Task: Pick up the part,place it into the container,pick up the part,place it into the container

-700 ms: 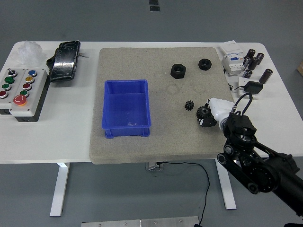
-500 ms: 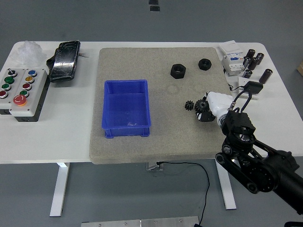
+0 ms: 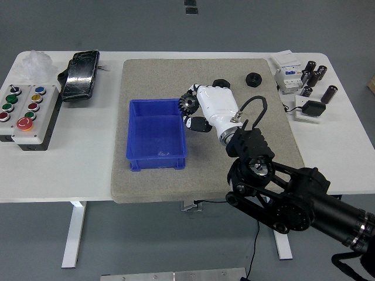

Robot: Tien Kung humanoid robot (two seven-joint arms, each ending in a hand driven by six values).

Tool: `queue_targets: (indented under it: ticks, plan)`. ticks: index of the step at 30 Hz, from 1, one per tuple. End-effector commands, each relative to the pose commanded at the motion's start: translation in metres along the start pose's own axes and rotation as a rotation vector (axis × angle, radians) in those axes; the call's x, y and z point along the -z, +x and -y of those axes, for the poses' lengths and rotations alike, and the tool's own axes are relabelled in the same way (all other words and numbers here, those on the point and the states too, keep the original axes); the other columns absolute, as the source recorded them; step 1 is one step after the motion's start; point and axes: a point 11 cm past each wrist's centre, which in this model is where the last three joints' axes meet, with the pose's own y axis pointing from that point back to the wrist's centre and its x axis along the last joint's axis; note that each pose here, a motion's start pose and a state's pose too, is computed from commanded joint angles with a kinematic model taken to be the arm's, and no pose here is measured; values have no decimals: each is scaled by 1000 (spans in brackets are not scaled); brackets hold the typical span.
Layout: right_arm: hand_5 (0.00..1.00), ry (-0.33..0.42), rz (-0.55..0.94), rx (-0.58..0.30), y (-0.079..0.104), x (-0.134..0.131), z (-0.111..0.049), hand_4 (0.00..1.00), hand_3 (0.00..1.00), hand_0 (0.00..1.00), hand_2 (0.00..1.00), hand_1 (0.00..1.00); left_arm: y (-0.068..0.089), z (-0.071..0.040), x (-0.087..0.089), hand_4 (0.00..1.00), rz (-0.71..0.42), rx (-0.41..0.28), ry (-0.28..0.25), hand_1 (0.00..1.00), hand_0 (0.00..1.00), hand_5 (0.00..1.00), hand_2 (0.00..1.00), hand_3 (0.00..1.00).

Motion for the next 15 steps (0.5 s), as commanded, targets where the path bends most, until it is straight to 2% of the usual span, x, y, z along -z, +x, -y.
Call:
queue_targets:
  ticks: [5,6,11,12,15]
  plan:
    - [15,83,-35,74,-21,24,-4,246,568,475,600,607,0,0,1,614,-1,-1,4,545,614,347,556,616]
    - [229,93,-48,91,-26,27,-6,398,735,642,802,767,0,0,1,613,-1,-1,4,545,614,346,556,616]
    - [229,89,-104,155,-42,30,-9,398,735,642,802,767,0,0,0,613,0,0,4,545,614,346,556,616]
    - [352,84,-111,160,-43,29,-10,722,952,790,941,912,0,0,1,613,0,1,5,545,614,346,556,616]
    - [352,60,-126,165,-43,25,-9,722,952,790,941,912,-1,0,1,613,0,2,6,545,614,346,556,616]
